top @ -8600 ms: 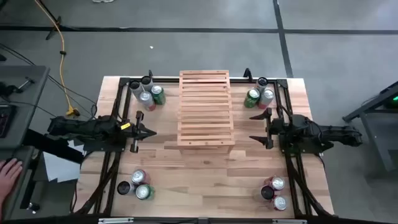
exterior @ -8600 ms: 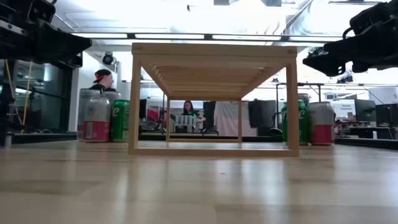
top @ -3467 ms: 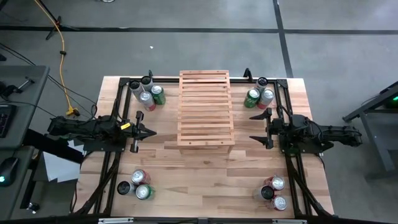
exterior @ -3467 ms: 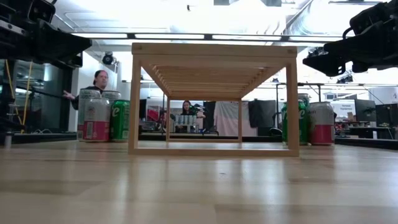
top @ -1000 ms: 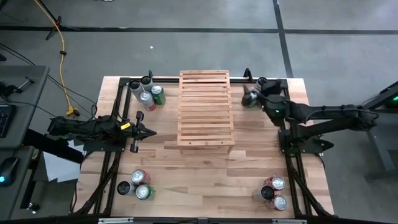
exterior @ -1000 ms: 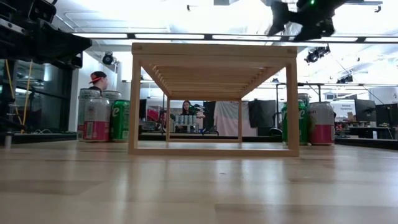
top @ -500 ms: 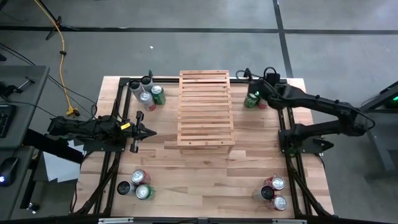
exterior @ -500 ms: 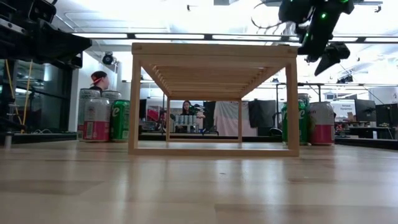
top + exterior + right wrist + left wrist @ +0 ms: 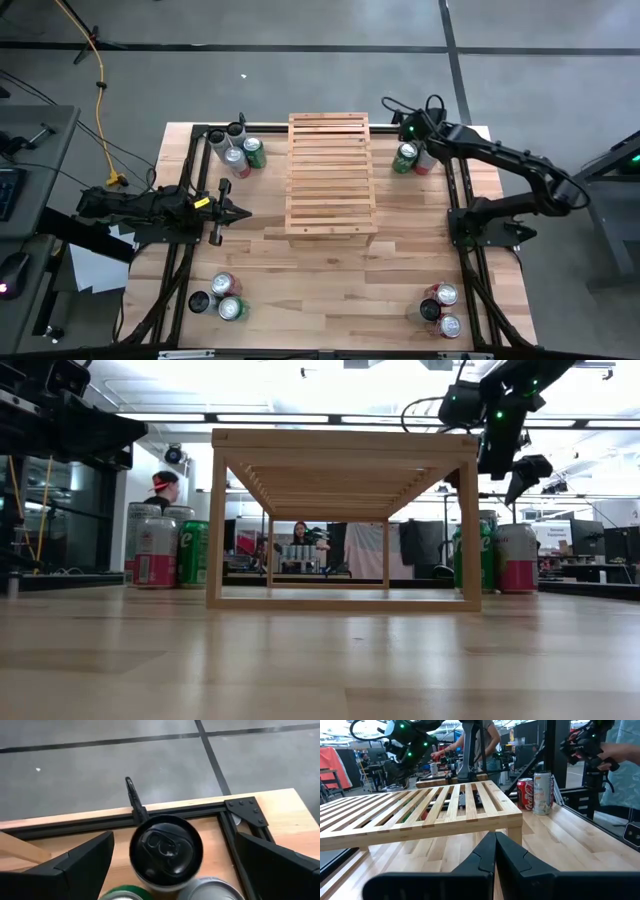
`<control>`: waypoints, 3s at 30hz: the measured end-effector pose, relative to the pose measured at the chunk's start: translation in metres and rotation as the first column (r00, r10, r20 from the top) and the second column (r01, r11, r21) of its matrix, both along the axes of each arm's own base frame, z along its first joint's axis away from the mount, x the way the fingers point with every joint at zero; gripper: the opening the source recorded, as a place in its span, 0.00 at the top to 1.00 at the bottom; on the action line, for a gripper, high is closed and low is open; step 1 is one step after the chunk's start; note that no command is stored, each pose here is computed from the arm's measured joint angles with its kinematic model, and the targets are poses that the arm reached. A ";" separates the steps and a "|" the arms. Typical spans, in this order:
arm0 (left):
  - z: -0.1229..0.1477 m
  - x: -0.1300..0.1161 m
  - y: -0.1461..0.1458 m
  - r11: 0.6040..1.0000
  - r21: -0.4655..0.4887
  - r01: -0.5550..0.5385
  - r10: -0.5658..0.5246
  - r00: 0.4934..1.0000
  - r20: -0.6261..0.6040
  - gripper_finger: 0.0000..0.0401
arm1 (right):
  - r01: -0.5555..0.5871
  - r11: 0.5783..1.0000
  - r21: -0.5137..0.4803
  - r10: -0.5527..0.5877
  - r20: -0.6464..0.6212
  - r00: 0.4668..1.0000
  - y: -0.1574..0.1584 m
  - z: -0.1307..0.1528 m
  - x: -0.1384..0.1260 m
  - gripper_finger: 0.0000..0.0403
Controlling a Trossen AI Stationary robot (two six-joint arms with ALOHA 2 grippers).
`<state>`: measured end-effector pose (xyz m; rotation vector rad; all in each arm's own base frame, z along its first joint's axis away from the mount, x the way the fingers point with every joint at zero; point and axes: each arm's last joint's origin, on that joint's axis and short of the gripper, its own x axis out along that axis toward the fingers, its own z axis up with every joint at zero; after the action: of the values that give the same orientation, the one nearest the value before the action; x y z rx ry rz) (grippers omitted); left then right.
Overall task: Place canned beverage on shelf
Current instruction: Put the top right white pink soda can on the shelf
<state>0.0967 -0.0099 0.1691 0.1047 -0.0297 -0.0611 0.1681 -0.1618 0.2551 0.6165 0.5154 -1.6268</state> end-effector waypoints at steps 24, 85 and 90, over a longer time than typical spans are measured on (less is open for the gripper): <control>0.000 0.000 0.000 1.000 0.000 0.000 0.000 1.000 0.001 1.00 | 0.024 0.997 0.074 -0.020 -0.063 0.998 -0.022 -0.032 0.014 0.01; 0.000 0.000 0.000 1.000 0.000 0.000 0.000 1.000 0.000 1.00 | -0.788 0.596 -0.157 0.771 -0.162 0.616 0.035 0.177 0.205 0.40; 0.000 0.000 0.000 1.000 0.000 0.000 0.000 1.000 0.000 1.00 | -0.805 0.564 -0.185 0.796 -0.139 0.589 0.020 0.171 0.234 0.40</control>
<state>0.0966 -0.0099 0.1692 0.1050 -0.0301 -0.0611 0.4022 -0.1413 0.4260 0.1047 0.5192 -0.7819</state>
